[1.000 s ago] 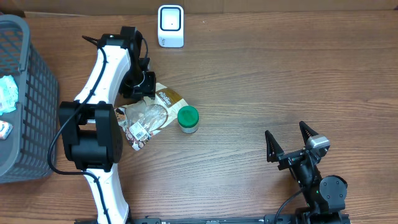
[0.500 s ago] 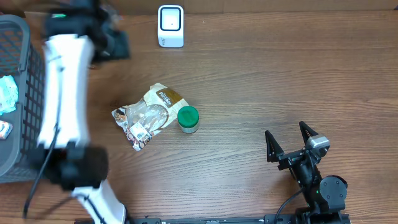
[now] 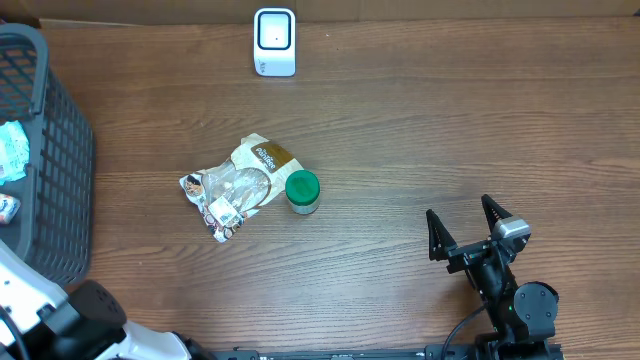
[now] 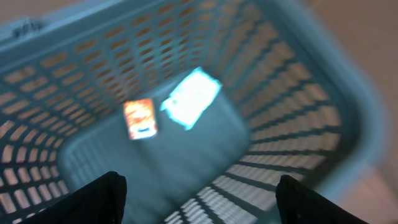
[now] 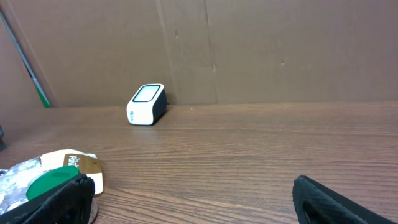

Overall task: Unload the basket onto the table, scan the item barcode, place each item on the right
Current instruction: 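Reach into the basket and grasp the orange snack box with left gripper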

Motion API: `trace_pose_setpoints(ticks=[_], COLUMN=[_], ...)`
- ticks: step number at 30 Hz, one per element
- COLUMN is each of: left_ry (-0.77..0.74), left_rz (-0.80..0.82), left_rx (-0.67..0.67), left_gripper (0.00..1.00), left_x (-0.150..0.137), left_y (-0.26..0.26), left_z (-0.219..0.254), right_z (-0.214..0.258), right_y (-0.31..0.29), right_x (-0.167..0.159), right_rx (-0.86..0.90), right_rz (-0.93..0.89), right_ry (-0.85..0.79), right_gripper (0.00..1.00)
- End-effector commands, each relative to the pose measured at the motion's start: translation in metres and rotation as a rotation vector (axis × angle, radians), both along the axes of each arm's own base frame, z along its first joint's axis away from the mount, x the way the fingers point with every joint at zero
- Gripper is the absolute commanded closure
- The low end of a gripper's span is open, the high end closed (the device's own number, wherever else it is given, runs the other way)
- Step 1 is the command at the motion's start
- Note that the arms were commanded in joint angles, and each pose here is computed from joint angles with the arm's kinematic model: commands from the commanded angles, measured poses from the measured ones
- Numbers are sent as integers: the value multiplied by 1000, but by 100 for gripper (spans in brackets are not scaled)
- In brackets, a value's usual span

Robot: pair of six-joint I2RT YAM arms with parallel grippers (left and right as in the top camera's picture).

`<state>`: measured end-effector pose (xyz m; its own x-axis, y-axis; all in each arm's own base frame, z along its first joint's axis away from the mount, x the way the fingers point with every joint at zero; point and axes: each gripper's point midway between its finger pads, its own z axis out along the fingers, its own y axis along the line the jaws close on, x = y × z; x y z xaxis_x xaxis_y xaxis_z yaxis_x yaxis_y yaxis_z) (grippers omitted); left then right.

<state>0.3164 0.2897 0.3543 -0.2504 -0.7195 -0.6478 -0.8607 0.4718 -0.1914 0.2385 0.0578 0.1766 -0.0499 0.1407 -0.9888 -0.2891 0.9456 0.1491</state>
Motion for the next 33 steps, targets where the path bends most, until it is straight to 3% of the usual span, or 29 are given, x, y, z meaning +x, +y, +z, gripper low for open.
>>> trace_pose_setpoints(ticks=[1,6,13,20,30,33], left_ry=[132,270,431,588,609,614], left_rz=[82,96,-55,-63,-52,-48], left_rx=[-20,-40,-71,-107,-105,-101], left_gripper=[21,24,27,27,28,33], left_x=[-8,-6,14,12,16,17], left_y=[23,51,69,86,98,100], left_z=[-45,-114,-195,-270,-302,-307], right_z=[-2,-2,-2,-2,-2,-2], right_y=[-1,-1,-1,-1,-1,-1], right_x=[0,0,0,0,0,0], right_rx=[2,2,2,2,2,2], right_rz=[-3,-3,-3,-3,-3,-3], right_ry=[-2,-2,-2,-2,-2,-2], right_gripper=[0,0,0,0,0,0])
